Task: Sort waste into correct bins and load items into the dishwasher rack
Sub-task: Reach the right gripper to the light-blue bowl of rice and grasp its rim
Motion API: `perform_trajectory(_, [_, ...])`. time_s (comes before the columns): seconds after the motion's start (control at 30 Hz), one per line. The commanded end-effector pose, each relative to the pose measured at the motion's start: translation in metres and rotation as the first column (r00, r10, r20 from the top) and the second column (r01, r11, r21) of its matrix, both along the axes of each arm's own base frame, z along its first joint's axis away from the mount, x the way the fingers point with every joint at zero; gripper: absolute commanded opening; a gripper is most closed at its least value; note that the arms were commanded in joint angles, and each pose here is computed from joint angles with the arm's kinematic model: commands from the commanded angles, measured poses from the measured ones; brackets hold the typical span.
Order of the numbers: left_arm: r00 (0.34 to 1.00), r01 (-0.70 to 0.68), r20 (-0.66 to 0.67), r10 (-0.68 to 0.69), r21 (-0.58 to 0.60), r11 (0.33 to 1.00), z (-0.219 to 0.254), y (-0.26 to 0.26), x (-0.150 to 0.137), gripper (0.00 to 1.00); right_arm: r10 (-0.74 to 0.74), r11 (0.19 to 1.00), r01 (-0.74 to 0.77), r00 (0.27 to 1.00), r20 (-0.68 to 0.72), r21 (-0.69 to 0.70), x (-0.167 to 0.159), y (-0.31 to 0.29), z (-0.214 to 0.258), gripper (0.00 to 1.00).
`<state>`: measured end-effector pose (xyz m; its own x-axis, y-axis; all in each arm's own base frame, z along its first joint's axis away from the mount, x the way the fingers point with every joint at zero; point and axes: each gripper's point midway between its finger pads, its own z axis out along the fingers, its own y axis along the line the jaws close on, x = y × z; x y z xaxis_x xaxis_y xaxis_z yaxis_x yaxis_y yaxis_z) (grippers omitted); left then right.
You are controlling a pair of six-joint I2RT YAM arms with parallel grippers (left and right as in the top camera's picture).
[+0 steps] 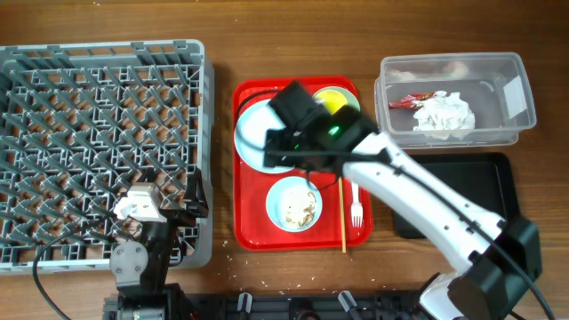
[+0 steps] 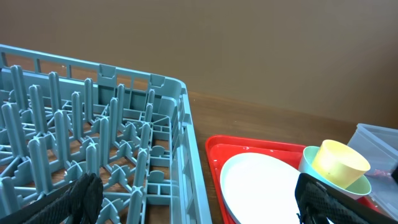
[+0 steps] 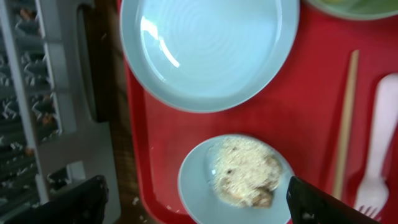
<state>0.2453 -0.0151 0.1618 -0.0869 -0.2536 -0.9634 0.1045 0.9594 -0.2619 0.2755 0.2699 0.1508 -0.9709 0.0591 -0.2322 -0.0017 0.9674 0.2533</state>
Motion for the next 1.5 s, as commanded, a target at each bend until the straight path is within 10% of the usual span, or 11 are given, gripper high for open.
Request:
perform_trajectory(0.0, [1.0,-0.012,-0.003,0.012,-0.005,1.0,-0.001,0.002,0.0,1.0,-0.024,1.0,0.025,0.999,0.035,-0.014,-0.009,0.007,0.005,1.0])
perform_trajectory(0.27, [1.0,-0.012,-0.003,0.012,-0.005,1.0,-0.001,0.002,0.0,1.0,0.188,0.981,-0.177,0.971,-0.151,0.084,-0.06,0.028,0.002,0.91])
perform_trajectory(0.97, [1.0,-0.012,-0.003,0.012,-0.005,1.0,-0.001,0.002,0.0,1.0,0.123,0.963,-0.165,0.972,-0.2,-0.212,-0.082,0.035,-0.126,0.57])
perform_trajectory(1.23, [1.0,-0.012,-0.003,0.012,-0.005,1.0,-0.001,0.002,0.0,1.0,0.113,0.955,-0.15,0.982,-0.153,-0.254,-0.073,0.029,-0.125,0.05])
perform_trajectory(1.47, [1.0,-0.012,-0.003,0.012,-0.005,1.0,-0.001,0.002,0.0,1.0,0.087,0.946,-0.116,0.99,-0.108,-0.301,-0.058,0.018,-0.119,0.04])
